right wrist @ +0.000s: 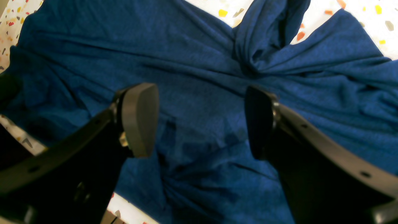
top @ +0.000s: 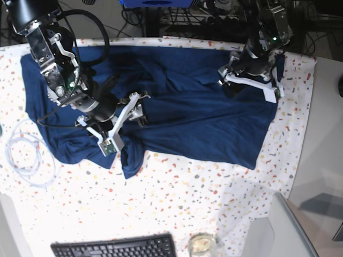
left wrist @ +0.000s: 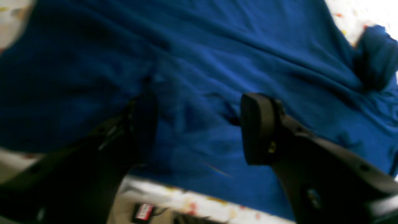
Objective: Layout the t-shirt on the table in an organized manner, then fold the t-shirt properly
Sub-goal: 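Grasp the shirt edges with both grippers and stretch them apart, then grasp the shirt side edges with both grippers at the hem corners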
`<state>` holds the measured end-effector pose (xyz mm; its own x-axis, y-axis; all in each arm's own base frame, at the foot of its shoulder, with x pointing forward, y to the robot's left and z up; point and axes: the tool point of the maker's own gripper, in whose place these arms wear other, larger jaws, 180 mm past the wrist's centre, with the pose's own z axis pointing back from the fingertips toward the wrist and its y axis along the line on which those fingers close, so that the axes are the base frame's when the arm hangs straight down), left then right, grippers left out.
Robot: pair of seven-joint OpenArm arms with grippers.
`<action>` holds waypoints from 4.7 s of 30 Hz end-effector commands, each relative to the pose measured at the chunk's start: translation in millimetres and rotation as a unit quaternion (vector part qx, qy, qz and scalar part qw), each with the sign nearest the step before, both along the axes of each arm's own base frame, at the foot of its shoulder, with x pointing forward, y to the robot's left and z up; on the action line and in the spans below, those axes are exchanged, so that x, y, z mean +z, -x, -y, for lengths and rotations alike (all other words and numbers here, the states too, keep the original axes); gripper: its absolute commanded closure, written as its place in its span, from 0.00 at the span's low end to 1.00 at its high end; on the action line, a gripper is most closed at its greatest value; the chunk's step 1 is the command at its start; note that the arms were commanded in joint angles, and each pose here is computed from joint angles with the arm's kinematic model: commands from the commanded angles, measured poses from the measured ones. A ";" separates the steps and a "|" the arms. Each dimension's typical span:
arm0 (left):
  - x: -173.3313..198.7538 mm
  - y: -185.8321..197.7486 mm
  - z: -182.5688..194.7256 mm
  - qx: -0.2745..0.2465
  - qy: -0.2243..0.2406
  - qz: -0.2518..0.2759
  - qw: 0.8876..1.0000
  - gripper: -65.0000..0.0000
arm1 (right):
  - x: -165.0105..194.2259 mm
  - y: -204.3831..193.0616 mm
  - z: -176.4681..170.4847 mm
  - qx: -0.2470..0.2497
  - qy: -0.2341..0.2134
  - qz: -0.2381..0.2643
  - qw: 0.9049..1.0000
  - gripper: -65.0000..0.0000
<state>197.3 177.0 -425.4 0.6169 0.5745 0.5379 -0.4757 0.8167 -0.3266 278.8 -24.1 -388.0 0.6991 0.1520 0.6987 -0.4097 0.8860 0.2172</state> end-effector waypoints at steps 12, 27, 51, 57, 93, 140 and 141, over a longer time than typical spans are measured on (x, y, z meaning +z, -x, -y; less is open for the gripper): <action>-15.2 3.1 -7.0 0.034 0.004 -0.021 0.999 0.44 | 10.7 -8.2 5.4 0.002 0.000 0.022 1.000 0.37; -25.8 6.8 -21.4 0.074 -0.001 -0.048 0.996 1.00 | 9.6 -7.5 6.2 0.002 0.001 0.021 1.000 0.37; 35.5 11.0 -75.3 0.111 -0.079 0.008 0.991 1.00 | 8.9 -7.8 7.0 0.001 0.001 0.020 1.000 0.38; 34.8 21.4 -89.4 0.125 -0.090 0.000 0.988 1.00 | 8.4 -7.7 7.2 0.000 0.002 0.020 1.000 0.38; 22.1 48.5 -123.9 0.089 -0.151 0.006 0.984 1.00 | -45.7 111.4 216.5 -0.203 0.076 -0.090 0.972 0.97; -2.0 -20.6 -105.3 0.027 -0.174 0.053 0.983 1.00 | -89.4 -10.8 280.4 -0.253 0.146 -0.117 0.949 1.00; -3.3 -18.0 -105.3 0.027 -0.174 0.050 0.983 1.00 | -94.0 -9.0 284.3 -0.254 0.154 -0.124 0.947 1.00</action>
